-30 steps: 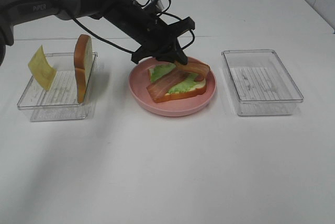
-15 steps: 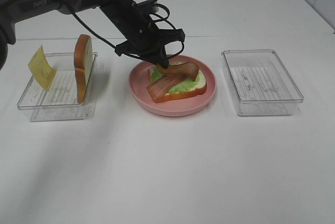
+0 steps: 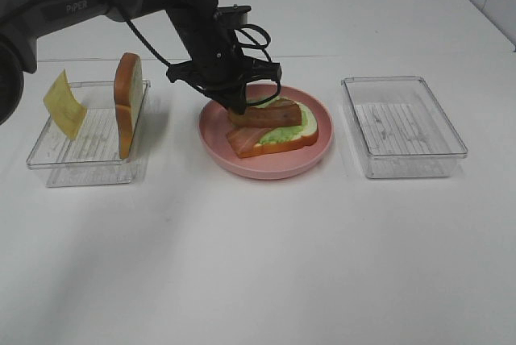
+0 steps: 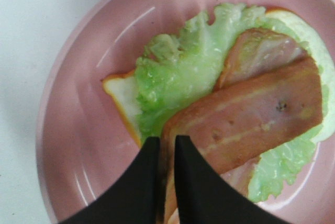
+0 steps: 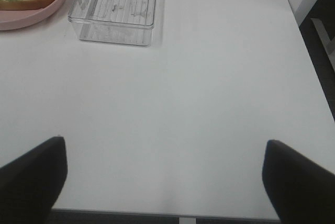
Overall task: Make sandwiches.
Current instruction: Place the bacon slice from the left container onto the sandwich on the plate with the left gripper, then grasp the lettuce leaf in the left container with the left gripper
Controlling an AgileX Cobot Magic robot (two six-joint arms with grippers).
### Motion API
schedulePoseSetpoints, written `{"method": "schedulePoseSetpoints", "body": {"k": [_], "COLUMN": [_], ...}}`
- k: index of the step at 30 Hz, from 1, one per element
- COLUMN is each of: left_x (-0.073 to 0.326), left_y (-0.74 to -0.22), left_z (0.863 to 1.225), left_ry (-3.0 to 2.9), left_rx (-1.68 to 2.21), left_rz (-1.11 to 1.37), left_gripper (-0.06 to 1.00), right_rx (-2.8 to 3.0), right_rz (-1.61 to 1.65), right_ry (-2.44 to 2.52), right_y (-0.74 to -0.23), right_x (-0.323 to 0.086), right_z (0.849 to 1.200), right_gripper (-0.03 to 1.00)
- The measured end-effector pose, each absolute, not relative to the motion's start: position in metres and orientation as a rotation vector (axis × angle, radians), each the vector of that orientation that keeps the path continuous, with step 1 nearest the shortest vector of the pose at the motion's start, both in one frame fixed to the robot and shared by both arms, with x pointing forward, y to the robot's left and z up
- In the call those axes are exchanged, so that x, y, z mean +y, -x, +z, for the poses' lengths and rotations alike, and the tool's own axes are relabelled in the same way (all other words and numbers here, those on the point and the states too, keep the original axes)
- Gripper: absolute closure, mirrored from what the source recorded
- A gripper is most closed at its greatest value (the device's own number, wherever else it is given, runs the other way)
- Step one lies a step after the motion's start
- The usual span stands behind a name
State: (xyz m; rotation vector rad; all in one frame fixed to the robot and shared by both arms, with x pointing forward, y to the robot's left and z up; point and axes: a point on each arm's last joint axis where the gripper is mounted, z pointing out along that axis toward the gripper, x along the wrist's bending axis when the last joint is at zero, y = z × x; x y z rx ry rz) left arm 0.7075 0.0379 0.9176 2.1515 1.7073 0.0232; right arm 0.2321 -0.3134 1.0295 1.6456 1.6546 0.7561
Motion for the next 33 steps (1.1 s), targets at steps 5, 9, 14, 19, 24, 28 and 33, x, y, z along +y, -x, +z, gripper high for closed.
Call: {"method": "schedulePoseSetpoints", "body": {"k": [5,9,14,19,24,28,33], "left_x": [0.038,0.037,0.037,0.037,0.043,0.050,0.063], "left_y": [-0.708,-0.708,-0.709,-0.707,-0.702,-0.696,-0.686], "left_z": [0.918,0.918,0.920,0.942,1.002,1.031,1.067], "left_ry": [-2.148,-2.137,-2.127,-2.107,-2.098,-2.120,-2.141], "left_rx": [1.710,1.708,1.699,1.671,1.594,1.567,1.554], "left_rz": [0.027,0.021,0.023,0.044,0.131,0.195,0.307], "left_gripper": [0.72,0.50,0.06,-0.03,-0.04,-0.04,-0.04], "right_rx": [1.655,1.655,1.655,1.655,1.655,1.655,1.655], "right_rz": [0.756,0.756,0.756,0.756,0.756,0.756,0.756], "right_ry": [-1.646,-1.646,-1.646,-1.646,-1.646,-1.646,-1.646], "right_y": [-0.232,-0.232,-0.232,-0.232,-0.232,-0.232,-0.232], "right_x": [-0.313,-0.313,-0.313,-0.313,-0.313,-0.313,-0.313], "right_z": [1.029,1.029,1.029,1.029,1.029,1.029,1.029], "right_gripper": [-0.02,-0.02,-0.02,-0.02,-0.02,-0.02,-0.02]}}
